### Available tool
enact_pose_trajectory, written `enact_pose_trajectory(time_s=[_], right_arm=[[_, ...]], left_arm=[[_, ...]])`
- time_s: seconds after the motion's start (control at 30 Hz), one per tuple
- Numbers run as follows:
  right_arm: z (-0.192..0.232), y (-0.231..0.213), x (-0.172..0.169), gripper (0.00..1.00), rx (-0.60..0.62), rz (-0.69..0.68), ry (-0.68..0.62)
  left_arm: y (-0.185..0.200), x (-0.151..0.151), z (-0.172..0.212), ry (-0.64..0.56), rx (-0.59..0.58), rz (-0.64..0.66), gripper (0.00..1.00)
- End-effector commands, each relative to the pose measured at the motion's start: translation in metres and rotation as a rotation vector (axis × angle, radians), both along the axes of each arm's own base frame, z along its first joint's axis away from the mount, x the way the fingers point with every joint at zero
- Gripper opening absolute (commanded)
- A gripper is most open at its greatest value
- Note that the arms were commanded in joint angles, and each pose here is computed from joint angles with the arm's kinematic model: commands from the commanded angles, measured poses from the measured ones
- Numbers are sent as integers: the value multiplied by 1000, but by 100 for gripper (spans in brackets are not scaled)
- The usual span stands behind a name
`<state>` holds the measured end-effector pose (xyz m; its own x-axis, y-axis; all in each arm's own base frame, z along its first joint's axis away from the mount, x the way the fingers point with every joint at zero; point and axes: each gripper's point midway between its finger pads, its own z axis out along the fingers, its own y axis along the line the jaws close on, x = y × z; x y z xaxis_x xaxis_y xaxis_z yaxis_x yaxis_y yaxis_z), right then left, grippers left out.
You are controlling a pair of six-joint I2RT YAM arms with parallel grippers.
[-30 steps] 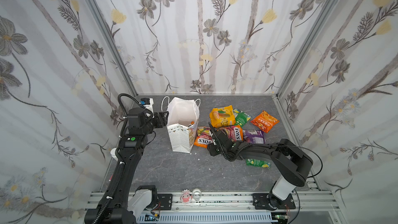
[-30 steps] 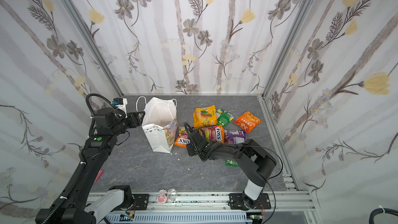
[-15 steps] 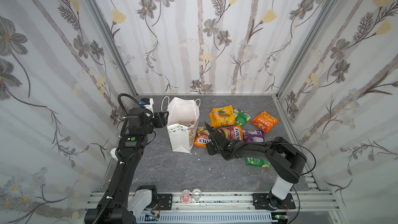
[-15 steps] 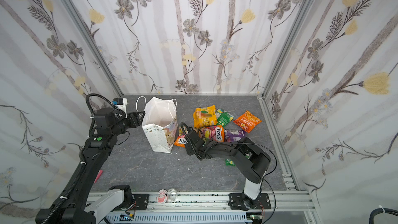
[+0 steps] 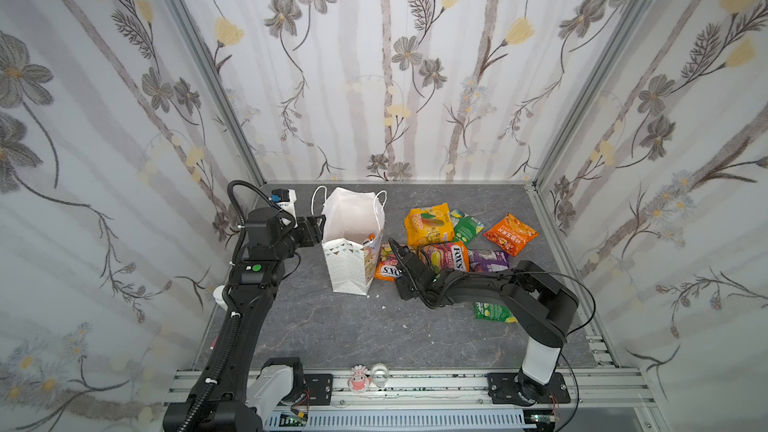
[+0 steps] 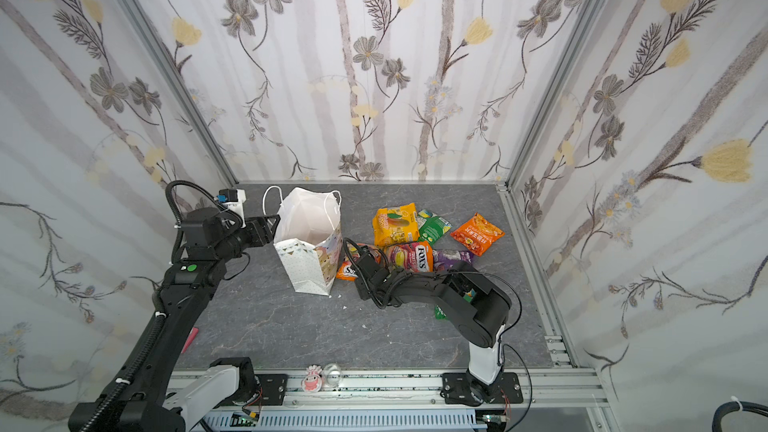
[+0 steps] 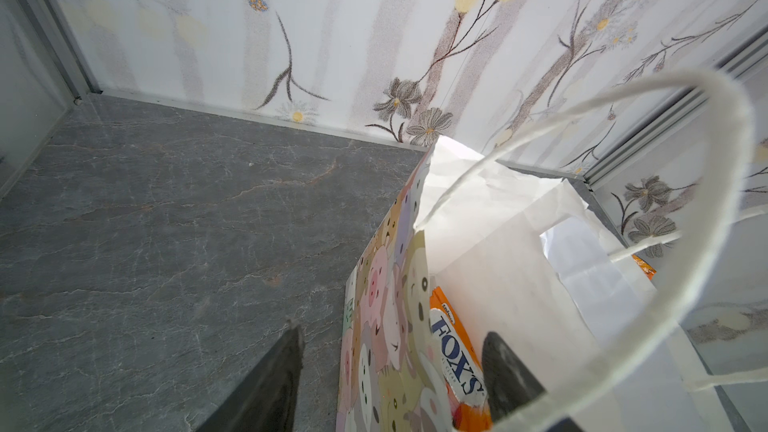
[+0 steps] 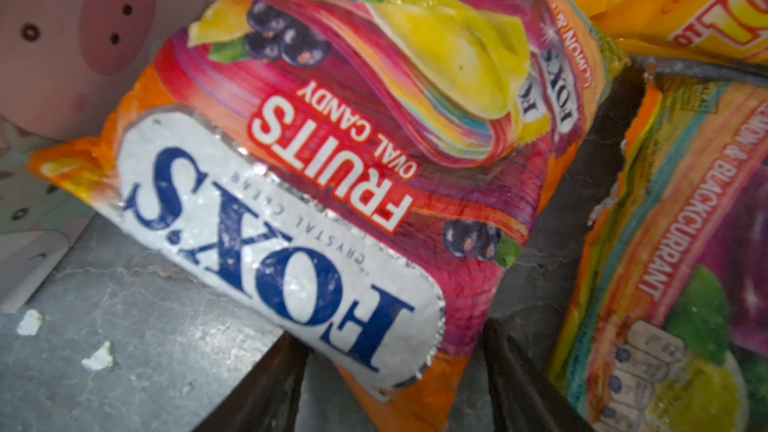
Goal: Place the snacks into the paper bag
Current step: 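Lower the right gripper onto the second orange FOX'S Fruits bag, then close the right gripper on the FOX'S bag's edge and lift it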
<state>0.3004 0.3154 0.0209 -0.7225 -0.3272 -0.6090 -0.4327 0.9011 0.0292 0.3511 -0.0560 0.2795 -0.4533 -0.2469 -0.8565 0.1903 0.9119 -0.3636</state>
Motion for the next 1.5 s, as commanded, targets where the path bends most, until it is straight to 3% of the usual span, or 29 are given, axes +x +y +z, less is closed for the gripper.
enact_pose_trajectory(time_s=[0.0,0.23,0.5,0.73,1.0,1.47], right_arm=[[-3,0,3,63,-9,-7,-7],[-10,1,1,48,5,-9,12],[-7,-1,0,38,17,-25,12],[-9,-4,-2,14,23,-32,19],[3,-6,-7,0,62,-32,18],[55,2,-24,0,216,50,10]], left_arm=[[0,1,8,-35,6,-2,68],[0,1,8,-36,6,-2,68],[0,0,8,-37,6,-3,68],[0,0,9,-41,9,-2,68],[1,0,10,-45,9,2,68],[1,-2,12,-57,9,2,68]])
